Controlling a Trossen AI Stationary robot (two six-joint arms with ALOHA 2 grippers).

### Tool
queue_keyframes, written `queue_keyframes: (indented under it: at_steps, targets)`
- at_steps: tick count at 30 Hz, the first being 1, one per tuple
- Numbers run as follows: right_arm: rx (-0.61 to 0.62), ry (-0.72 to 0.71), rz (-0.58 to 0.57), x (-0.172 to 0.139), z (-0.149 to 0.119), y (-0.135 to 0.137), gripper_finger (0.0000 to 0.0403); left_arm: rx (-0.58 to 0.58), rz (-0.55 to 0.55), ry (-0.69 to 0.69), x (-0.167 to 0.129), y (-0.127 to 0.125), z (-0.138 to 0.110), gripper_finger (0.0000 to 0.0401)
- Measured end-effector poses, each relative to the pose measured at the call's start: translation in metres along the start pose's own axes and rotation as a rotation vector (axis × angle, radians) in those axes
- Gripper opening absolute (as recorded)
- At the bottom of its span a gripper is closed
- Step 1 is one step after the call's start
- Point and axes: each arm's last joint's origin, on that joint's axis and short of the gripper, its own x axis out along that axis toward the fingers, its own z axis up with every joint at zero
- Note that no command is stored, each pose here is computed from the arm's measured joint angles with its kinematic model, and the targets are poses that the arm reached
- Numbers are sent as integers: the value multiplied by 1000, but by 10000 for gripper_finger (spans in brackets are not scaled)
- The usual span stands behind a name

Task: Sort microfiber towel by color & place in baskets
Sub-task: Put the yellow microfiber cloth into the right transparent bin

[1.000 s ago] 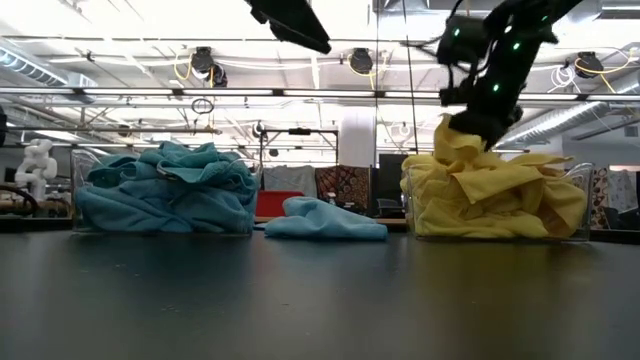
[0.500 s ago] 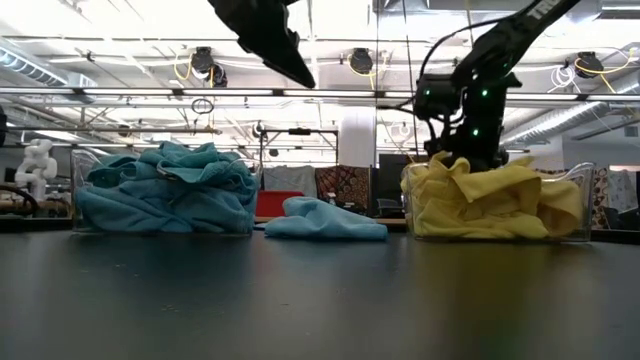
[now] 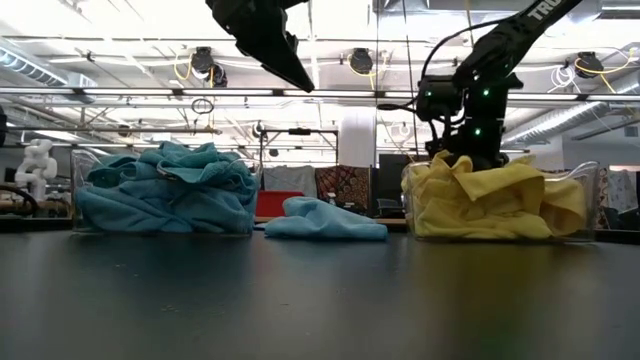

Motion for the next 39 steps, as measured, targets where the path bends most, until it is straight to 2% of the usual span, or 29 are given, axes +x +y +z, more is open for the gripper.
queue_keyframes:
  at_steps: [4,13,18,29,39]
  targets:
    - [1,-11,22,-13,-6,-3,25,0,0,0,0,0,0,206]
    - [8,-126,69,-51,-18,-5,134,0,6,0,0,0,0,206]
    - [13,-172,99,-66,-25,-6,173,-1,9,-7,0,0,1,206]
    - [-6,-135,153,-83,-44,-10,188,-5,39,-28,0,2,3,206]
    - [-33,-29,160,-87,-60,-14,188,-30,75,-104,0,12,9,206]
